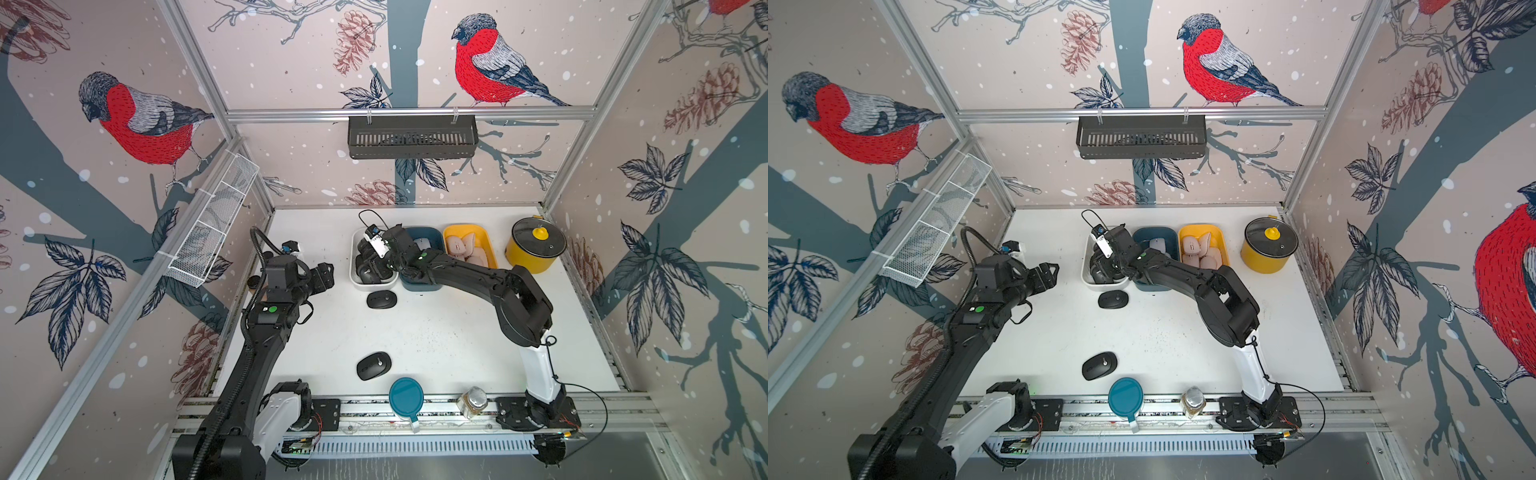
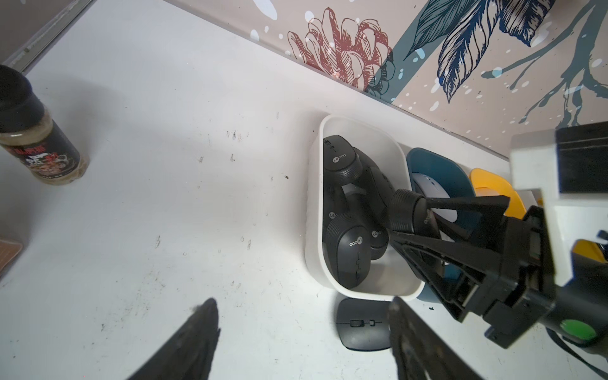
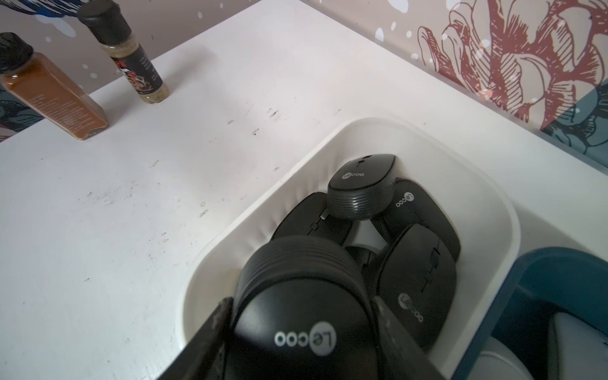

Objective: Place the mice by color into the storage box
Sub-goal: Place the mouse in the storage box.

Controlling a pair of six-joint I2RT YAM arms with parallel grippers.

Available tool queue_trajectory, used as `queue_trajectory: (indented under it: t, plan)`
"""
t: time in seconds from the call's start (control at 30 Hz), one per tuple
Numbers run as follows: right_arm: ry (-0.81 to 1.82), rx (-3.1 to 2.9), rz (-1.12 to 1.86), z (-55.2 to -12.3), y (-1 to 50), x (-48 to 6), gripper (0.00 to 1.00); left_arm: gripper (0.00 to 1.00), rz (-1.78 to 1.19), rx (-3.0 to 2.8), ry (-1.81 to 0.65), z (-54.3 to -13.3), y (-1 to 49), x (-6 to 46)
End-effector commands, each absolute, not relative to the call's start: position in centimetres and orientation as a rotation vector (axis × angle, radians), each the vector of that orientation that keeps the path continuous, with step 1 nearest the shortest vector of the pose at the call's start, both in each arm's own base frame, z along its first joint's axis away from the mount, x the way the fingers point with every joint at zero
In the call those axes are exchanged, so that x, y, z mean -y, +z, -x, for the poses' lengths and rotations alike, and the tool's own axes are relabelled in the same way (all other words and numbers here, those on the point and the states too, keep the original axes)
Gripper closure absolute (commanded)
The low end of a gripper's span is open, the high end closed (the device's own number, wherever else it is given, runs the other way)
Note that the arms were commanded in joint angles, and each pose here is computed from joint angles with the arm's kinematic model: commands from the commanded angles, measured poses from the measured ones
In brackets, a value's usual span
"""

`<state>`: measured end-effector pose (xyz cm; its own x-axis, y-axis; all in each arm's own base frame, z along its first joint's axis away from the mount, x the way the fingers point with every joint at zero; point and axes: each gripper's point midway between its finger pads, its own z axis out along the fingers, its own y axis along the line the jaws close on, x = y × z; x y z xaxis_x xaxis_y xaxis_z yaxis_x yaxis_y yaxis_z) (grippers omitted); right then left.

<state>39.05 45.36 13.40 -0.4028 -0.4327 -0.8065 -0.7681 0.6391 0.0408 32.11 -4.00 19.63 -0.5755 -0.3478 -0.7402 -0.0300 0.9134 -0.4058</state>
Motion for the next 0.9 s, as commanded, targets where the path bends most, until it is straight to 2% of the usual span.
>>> queue_trajectory:
  t: [0.0, 0.73, 0.87]
  plan:
    - [0.51, -2.055, 0.86, -40.2, 13.6, -45.4, 0.49, 0.2, 0.253, -2.118, -0.442, -32.5, 20.4, 4.0]
    - [0.447, -2.119, 0.792, -41.9, 9.6, -44.5, 0.46, 0.2, 0.265, -2.139, -0.448, -32.5, 19.7, 4.1]
    - [0.443, -2.125, 0.798, -41.9, 9.3, -44.5, 0.41, 0.2, 0.264, -2.141, -0.452, -32.6, 19.6, 4.1]
